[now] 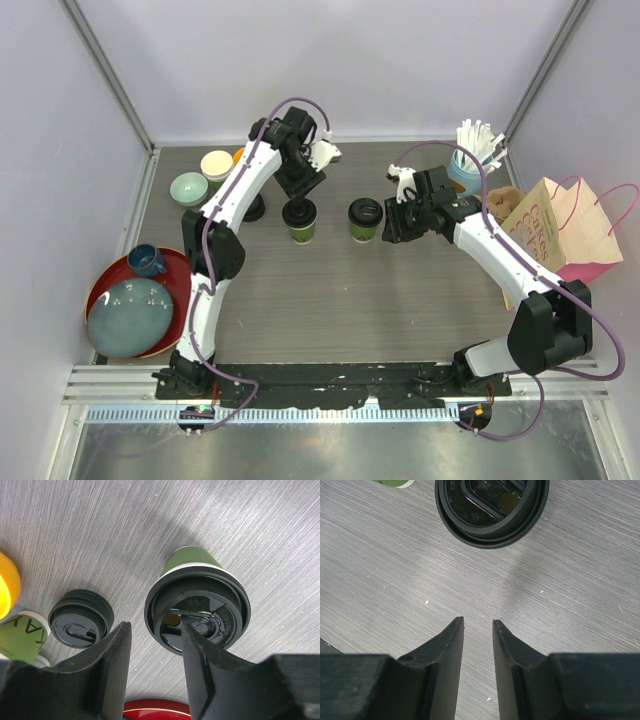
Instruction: Pack the takeout coffee
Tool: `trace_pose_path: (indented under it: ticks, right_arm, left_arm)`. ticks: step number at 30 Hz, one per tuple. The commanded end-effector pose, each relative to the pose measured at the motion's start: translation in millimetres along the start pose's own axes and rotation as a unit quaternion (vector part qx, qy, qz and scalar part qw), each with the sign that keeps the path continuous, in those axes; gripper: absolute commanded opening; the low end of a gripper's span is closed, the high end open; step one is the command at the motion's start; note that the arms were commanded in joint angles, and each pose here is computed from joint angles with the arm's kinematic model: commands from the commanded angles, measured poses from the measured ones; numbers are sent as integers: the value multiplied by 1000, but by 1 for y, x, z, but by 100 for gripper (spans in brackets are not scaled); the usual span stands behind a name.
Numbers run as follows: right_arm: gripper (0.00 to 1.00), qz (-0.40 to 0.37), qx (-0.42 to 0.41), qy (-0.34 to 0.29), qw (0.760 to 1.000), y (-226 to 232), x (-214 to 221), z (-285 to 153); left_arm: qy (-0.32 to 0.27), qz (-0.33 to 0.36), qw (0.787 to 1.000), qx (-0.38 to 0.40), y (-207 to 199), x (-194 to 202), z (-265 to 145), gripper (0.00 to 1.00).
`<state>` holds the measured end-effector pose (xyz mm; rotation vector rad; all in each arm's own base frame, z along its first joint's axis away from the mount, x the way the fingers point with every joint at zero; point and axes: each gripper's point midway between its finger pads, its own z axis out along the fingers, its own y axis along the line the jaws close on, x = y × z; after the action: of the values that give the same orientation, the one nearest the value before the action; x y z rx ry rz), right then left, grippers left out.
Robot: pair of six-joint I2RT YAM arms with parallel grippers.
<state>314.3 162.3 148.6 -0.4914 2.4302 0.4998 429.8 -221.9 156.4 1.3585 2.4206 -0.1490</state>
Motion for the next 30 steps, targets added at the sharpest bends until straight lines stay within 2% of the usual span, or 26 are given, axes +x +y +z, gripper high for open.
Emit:
trace_pose_path:
  ticks: [1,5,8,10,11,13,15,17,18,19,20,22,23,24,25,26,28,30]
  right_arm:
    - [35,-19,-6,-41,999,9,-29,-15]
    - [35,-12,3,-85,996,13,-53,-36]
    - [36,-2,18,-145,989,23,-84,-59]
    - [41,-3,27,-194,981,38,-108,-74]
    - [47,7,24,-211,977,45,-117,-78]
    - [49,-2,5,-243,970,72,-137,-77]
    - [50,4,14,-278,961,85,-157,-75]
    - [50,3,17,-265,964,100,-161,-46]
    - [49,11,10,-275,961,109,-173,-45]
    - [48,11,10,-252,968,116,-170,-17]
    - [47,13,12,-251,968,119,-173,-8]
    - [47,11,7,-255,967,130,-184,6]
    - [47,7,9,-239,971,135,-179,26]
    - [47,6,11,-242,970,138,-184,32]
    - [46,6,14,-238,971,138,-184,38]
    - [45,5,20,-224,974,136,-179,56]
    - [43,6,24,-222,975,136,-182,64]
    - [43,3,27,-213,977,135,-179,76]
  left_arm:
    - [39,-8,999,20,-25,32,-65,50]
    - [6,-12,1000,5,-25,25,-89,56]
    - [-18,-23,1000,1,-24,23,-102,61]
    - [-37,-40,999,3,-25,23,-113,61]
    - [-47,-51,998,3,-23,23,-116,61]
    - [-75,-92,993,22,-23,25,-122,60]
    - [-111,-134,984,29,-15,29,-133,53]
    - [-138,-198,969,45,-10,29,-120,42]
    - [-157,-225,961,37,-4,32,-127,40]
    - [-168,-242,955,37,1,34,-114,40]
    - [-176,-274,945,35,2,34,-112,40]
    - [-199,-285,938,17,5,36,-106,43]
    - [-206,-311,928,20,4,36,-104,45]
    - [-201,-321,925,23,-1,41,-94,46]
    - [-229,-321,919,15,4,34,-101,47]
    - [-237,-335,912,17,3,31,-100,47]
    - [-250,-349,903,18,5,30,-91,46]
    - [-247,-370,895,27,3,32,-81,45]
